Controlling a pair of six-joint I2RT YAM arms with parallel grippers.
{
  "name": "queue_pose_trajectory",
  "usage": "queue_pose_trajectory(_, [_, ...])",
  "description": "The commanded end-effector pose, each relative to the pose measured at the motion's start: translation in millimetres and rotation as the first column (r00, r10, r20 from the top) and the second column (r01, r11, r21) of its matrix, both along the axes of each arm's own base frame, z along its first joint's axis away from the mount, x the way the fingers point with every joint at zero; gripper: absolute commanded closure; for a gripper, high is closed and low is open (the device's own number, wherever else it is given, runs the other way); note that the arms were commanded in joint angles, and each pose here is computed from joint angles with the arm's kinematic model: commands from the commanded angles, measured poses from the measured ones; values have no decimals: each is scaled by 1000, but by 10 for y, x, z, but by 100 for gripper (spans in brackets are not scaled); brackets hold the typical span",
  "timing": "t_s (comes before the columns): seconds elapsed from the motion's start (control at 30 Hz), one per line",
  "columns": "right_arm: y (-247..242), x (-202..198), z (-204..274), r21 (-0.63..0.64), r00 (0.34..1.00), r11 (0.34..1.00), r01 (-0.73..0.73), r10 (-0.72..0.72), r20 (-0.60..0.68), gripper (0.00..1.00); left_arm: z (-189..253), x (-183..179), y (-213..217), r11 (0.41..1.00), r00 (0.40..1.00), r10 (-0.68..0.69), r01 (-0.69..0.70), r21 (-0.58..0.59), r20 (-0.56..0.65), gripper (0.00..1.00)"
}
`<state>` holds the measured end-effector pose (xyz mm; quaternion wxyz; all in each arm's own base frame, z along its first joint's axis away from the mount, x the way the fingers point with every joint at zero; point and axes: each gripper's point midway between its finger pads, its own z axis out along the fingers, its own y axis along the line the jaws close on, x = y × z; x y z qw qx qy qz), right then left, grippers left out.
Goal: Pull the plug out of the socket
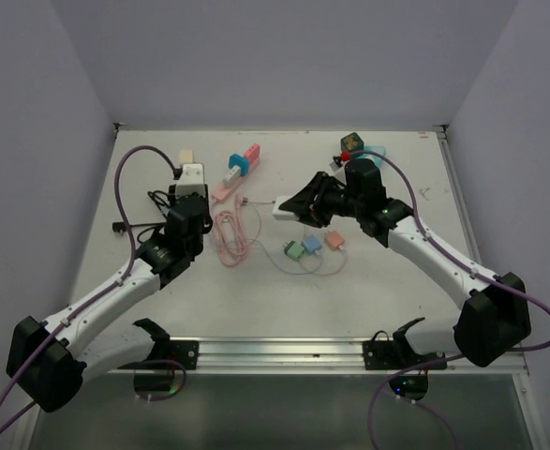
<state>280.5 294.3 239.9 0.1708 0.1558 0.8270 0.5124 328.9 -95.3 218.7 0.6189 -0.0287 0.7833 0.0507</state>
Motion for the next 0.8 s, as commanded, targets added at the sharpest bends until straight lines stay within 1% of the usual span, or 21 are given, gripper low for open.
queue_pose_trajectory(0.0, [12,-184,91,-23,996,996,-89,90,13,100,625,22,261,987,987,133,-141,80,94,100])
queue_pose_trajectory(0.1, [-4,-151,53,-24,995,996,-90,90,30,100,874,30,185,995,986,91,-96,32,138,100])
queue_pose_trajectory(0.17, [-74,-102,-51,-56,995,994,-92,94,44,100,951,24,154,997,987,72,-74,11,144,100])
queue_pose_trajectory(0.23, [-160,-86,-217,-90,995,992,-88,92,37,100,921,23,120,998,990,59,-59,-2,125,100])
queue_pose_trajectory(0.27, [-232,-57,-298,-115,994,990,-87,93,53,100,854,10,89,999,994,37,-38,2,98,100])
queue_pose_trajectory(0.3, [-296,-68,-441,-139,995,987,-84,90,36,100,807,5,72,1000,996,29,-28,-9,86,100])
queue_pose_trajectory(0.37, [-436,-31,-616,-184,995,980,-76,85,44,100,680,-18,40,1000,999,-3,4,-15,51,100])
queue_pose_trajectory(0.43, [-570,-39,-839,-228,997,972,-64,70,19,100,512,-15,69,999,1000,-10,10,-31,8,100])
queue_pose_trajectory(0.47, [-640,-8,-902,-245,997,968,-59,69,31,100,377,-31,45,999,999,-39,38,-36,-35,100])
queue_pose_trajectory(0.5, [-685,-23,-1018,-262,997,963,-61,68,20,100,315,-18,103,998,998,-28,25,-50,-54,100])
queue_pose_trajectory(0.53, [-741,3,-1072,-274,998,960,-51,58,18,100,216,-28,78,997,994,-56,51,-58,-88,100])
queue_pose_trajectory(0.67, [-833,14,-1321,-337,997,939,-65,78,24,98,-54,-44,160,997,982,-59,49,-60,-179,100])
queue_pose_trajectory(0.7, [-827,-15,-1428,-336,996,938,-86,89,-5,98,-99,-39,187,997,979,-51,39,-65,-196,100])
queue_pose_trajectory(0.77, [-810,-6,-1517,-330,995,939,-98,100,-13,96,-242,-28,194,998,967,-50,37,-57,-250,100])
